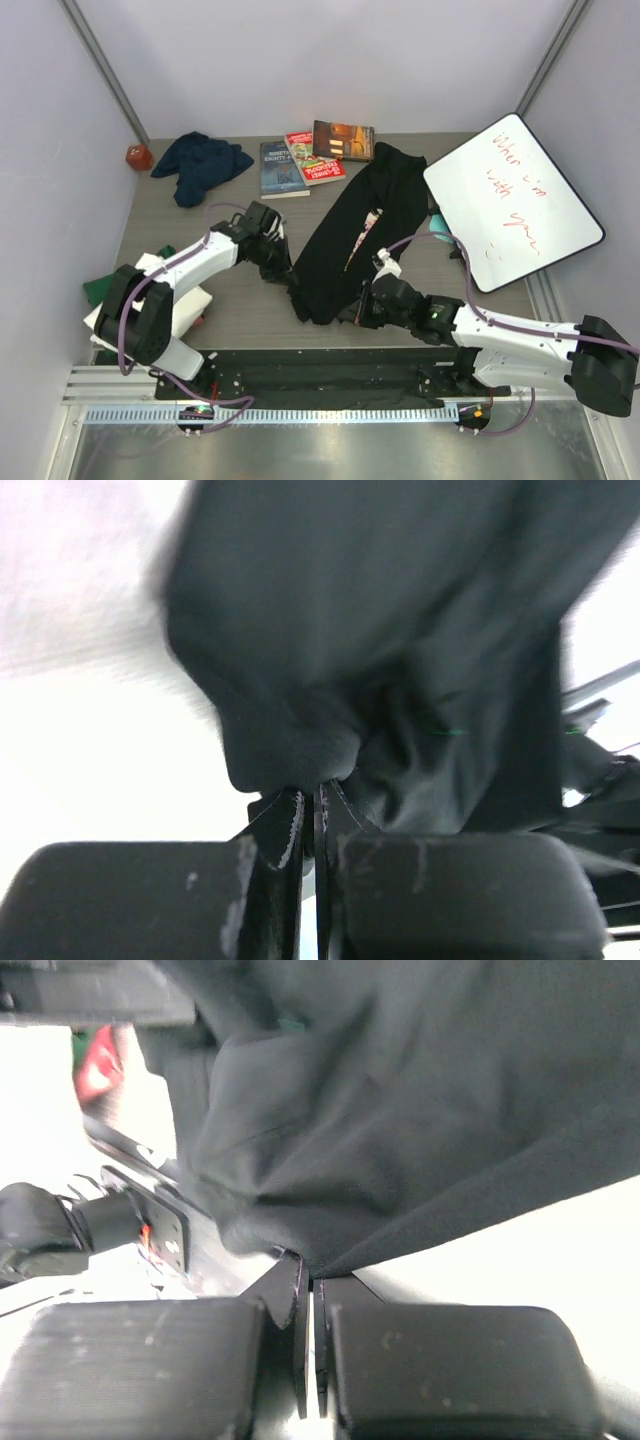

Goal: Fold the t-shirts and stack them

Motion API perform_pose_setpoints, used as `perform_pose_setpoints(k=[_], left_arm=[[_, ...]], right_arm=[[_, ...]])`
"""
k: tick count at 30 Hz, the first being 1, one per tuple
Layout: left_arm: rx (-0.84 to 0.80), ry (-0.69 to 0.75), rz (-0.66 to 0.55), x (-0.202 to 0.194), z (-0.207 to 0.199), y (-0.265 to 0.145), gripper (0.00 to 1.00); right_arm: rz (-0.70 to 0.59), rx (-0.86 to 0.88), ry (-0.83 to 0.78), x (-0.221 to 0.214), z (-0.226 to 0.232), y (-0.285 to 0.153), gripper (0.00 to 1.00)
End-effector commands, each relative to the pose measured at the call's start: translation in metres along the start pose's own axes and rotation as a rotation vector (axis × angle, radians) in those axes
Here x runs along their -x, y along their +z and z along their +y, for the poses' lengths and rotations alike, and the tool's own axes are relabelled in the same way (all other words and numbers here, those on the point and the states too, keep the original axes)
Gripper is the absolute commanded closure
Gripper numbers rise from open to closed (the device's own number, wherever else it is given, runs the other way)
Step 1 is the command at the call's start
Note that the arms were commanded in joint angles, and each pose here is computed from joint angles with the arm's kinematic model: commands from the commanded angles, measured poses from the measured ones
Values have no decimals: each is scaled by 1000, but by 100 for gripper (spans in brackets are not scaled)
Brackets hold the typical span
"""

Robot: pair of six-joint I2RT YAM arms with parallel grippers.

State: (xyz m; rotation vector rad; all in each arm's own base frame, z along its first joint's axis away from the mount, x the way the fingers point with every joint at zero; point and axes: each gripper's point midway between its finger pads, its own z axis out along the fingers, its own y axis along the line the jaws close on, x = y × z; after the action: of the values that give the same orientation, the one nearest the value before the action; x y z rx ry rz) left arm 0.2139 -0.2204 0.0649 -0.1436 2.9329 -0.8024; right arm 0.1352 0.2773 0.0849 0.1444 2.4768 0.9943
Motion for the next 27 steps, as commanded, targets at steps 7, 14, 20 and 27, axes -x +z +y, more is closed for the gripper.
perform_pose_setpoints(k=[7,14,20,27], left_arm=[[-60,120,-72,57,-58,-25,100],[-68,160,-133,97,-90,-41,100],[-83,167,-165,129,-112,-42,100],[-65,166,-213,162,-127,-45,100]], right_arm=[[-258,-61,-102,76,23,-20,99],[-383,-130,-130,118,19,-38,99],[-450,-187,-126,153,5,-50,99],[-530,-317,-170,189,-14,-59,99]])
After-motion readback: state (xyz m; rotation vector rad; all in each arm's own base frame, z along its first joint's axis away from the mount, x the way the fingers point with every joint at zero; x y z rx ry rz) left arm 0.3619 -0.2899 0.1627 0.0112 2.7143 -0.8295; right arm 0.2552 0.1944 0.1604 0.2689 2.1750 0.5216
